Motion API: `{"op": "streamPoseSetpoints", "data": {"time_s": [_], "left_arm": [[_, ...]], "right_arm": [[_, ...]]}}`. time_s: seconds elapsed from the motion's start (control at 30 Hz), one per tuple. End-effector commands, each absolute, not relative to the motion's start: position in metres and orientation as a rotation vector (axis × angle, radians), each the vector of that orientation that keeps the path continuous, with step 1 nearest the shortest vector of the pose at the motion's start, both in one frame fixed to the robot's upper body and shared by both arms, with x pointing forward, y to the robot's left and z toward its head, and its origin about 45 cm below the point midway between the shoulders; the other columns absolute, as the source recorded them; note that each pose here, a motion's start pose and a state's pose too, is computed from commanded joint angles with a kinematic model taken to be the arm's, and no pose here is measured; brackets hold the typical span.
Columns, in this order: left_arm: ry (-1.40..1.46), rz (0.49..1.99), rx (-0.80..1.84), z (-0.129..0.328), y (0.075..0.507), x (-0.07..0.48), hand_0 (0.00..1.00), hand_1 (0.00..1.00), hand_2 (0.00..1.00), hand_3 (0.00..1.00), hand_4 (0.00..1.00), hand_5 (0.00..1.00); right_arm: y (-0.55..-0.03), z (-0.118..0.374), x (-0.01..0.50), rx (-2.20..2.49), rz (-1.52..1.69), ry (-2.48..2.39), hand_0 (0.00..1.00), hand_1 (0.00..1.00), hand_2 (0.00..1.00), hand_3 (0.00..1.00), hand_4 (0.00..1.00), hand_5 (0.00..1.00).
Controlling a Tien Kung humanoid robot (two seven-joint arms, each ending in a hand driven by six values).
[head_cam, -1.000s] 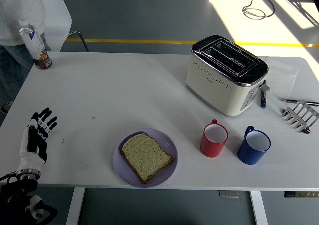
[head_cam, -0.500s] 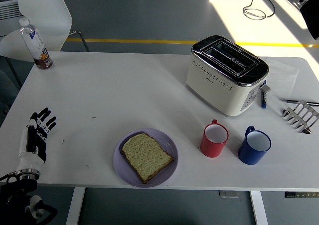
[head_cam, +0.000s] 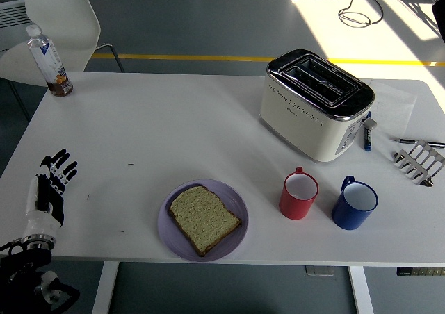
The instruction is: Push plate across desktop,pick up the break from the machine,place the break in the plate
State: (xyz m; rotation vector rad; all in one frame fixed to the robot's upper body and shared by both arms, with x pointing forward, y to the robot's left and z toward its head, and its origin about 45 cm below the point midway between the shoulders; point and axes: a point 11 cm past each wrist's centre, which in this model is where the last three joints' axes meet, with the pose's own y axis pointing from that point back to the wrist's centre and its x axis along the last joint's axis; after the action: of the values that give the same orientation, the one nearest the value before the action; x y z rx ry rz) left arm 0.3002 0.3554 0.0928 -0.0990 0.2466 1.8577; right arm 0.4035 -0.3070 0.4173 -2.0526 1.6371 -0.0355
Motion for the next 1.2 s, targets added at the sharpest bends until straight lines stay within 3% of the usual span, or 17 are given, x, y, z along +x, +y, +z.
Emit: {"op": "streamPoseSetpoints", "data": {"time_s": [0.43,1.2], "left_arm": [[0.264,1.859,-0.071,0.083,0.354,0.291,0.804,0.797,0.879,0.781,0.519,0.998],[0.265,1.850,-0.073,0.083,0.351,0.291,0.803,0.798,0.878,0.779,0.520,0.998]], "right_arm": [[-0.310,0.403,0.404,-2.038,0.004,1.668,0.848,0.800,0.857,0.868,0.516,0.734],[-0.320,0.407,0.405,-1.980,0.017,1.684,0.848,0.797,0.852,0.860,0.508,0.732]]}}
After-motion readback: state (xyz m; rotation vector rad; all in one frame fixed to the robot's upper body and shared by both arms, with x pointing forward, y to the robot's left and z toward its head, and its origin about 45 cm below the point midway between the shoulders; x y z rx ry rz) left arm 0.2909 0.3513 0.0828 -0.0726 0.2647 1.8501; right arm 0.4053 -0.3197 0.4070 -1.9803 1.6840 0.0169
